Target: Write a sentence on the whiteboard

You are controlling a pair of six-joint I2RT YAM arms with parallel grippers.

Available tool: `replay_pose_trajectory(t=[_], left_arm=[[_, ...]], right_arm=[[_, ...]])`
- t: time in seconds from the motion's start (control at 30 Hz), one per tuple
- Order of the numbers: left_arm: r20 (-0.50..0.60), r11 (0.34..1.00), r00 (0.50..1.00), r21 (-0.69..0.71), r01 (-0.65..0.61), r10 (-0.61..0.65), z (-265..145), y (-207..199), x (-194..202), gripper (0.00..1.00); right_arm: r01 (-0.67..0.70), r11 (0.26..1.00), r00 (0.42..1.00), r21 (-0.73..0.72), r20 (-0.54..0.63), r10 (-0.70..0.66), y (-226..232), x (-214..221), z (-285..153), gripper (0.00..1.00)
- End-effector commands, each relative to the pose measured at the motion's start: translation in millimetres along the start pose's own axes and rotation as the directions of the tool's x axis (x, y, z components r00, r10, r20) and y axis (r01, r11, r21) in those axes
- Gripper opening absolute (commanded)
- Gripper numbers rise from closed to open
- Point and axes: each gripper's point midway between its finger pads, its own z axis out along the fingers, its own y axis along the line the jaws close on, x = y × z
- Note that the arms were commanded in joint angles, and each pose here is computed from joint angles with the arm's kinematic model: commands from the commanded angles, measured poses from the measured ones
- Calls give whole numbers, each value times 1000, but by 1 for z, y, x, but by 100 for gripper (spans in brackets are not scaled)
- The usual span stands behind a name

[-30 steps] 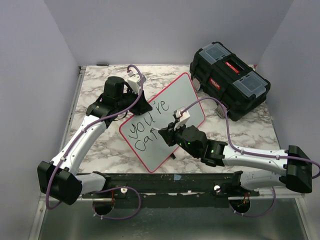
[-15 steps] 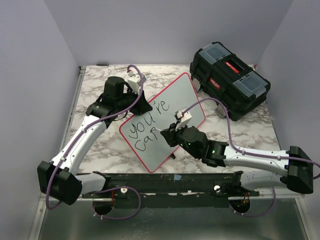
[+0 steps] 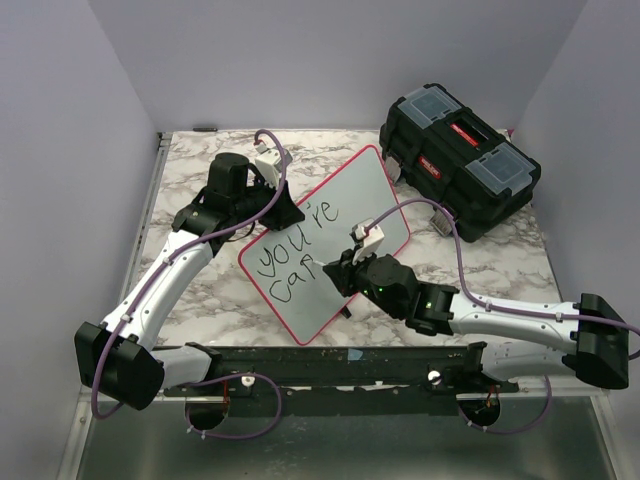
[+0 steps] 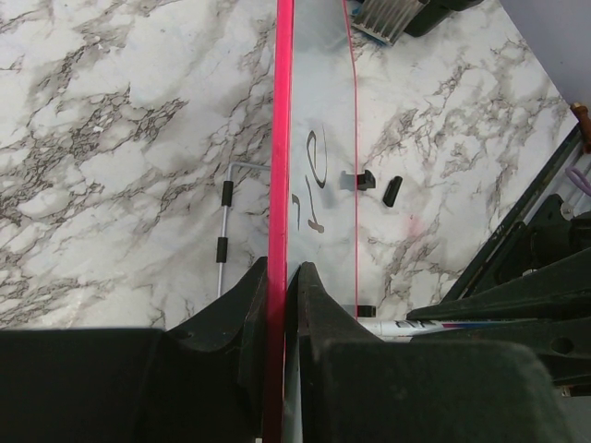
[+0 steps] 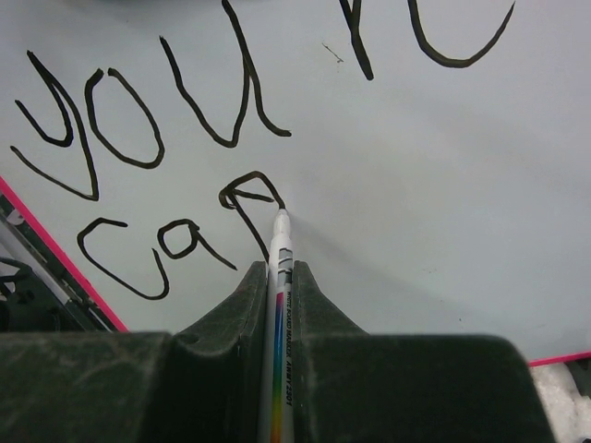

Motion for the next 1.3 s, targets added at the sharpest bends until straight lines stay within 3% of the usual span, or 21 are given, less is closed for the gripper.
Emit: replay_pose_trajectory(t=[0.0, 0.73, 1.27], left_arm=[[-99, 998, 994, -41, -55, 51, 2, 10, 30, 0], [-96, 998, 994, -40, -58, 54, 2, 10, 29, 0], [-96, 997, 994, -42, -60, 55, 1, 10, 30, 0]], right_arm=[[16, 998, 1000, -56, -23, -17, 8, 7, 0, 1], [28, 997, 999, -67, 30, -26, 22, -20, 11, 1], [-13, 997, 998, -72, 65, 18, 14, -38, -18, 1]])
